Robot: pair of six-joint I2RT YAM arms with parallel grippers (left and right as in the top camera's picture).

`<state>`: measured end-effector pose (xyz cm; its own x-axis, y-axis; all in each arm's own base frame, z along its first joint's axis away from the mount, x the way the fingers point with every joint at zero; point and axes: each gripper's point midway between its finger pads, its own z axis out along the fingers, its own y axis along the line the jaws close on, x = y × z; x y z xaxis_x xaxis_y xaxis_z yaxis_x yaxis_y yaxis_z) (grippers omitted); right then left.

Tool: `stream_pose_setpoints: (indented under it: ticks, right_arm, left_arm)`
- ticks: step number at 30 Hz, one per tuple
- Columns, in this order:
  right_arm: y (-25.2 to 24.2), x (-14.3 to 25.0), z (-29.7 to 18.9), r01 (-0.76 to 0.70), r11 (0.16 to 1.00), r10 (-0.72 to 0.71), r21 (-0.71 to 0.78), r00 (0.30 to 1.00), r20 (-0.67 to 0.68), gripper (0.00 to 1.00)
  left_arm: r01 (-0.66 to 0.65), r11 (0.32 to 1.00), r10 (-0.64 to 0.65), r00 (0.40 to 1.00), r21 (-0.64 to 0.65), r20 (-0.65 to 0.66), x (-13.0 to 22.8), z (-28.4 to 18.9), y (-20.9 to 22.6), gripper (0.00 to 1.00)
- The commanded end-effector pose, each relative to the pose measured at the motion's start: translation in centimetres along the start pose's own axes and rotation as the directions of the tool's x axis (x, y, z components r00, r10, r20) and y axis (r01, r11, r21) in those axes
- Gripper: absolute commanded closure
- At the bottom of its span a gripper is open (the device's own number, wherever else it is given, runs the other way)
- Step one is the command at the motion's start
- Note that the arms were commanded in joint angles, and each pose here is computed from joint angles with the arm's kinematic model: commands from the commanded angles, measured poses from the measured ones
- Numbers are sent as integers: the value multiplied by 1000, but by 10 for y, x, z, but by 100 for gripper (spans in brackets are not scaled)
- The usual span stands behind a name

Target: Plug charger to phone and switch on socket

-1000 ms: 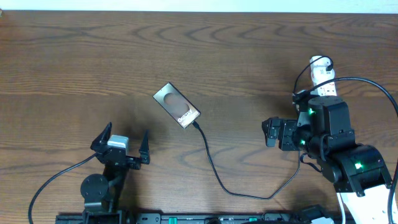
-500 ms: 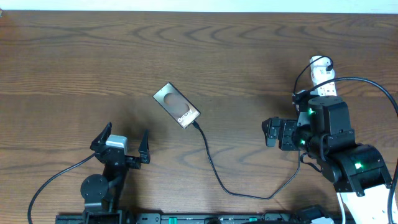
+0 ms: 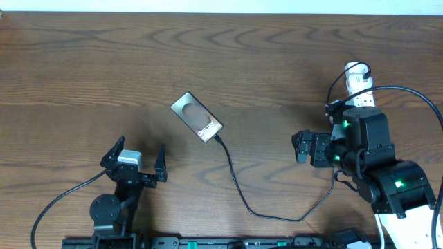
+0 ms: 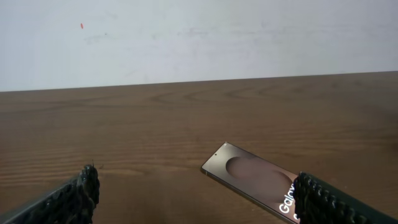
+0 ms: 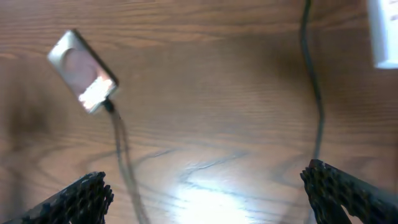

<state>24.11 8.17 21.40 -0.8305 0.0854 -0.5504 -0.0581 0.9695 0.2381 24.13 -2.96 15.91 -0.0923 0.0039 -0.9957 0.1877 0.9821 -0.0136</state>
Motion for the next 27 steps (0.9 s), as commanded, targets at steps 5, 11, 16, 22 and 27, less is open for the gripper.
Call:
stream_pose_setpoints:
  ticks: [5,11,16,22,27]
  right_arm:
    - [-41,-24,-10,48,970,-100,238,972,211,1]
    - [-54,-21,10,31,979,-134,199,837,530,1]
    - [-71,-8,25,-26,989,-91,149,682,726,1]
    - [-82,13,38,-36,992,-73,122,621,780,1]
    - [-86,15,32,-36,993,-69,114,608,791,1]
  left_arm:
    - [16,1000,-17,999,-10,-34,16,2,2,2]
    - [16,1000,-17,999,-10,-34,16,2,2,2]
    - [16,1000,-17,999,-10,-34,16,2,2,2]
    - [16,1000,-17,999,-10,-34,16,2,2,2]
    - [17,1000,-17,999,-10,-34,16,2,2,2]
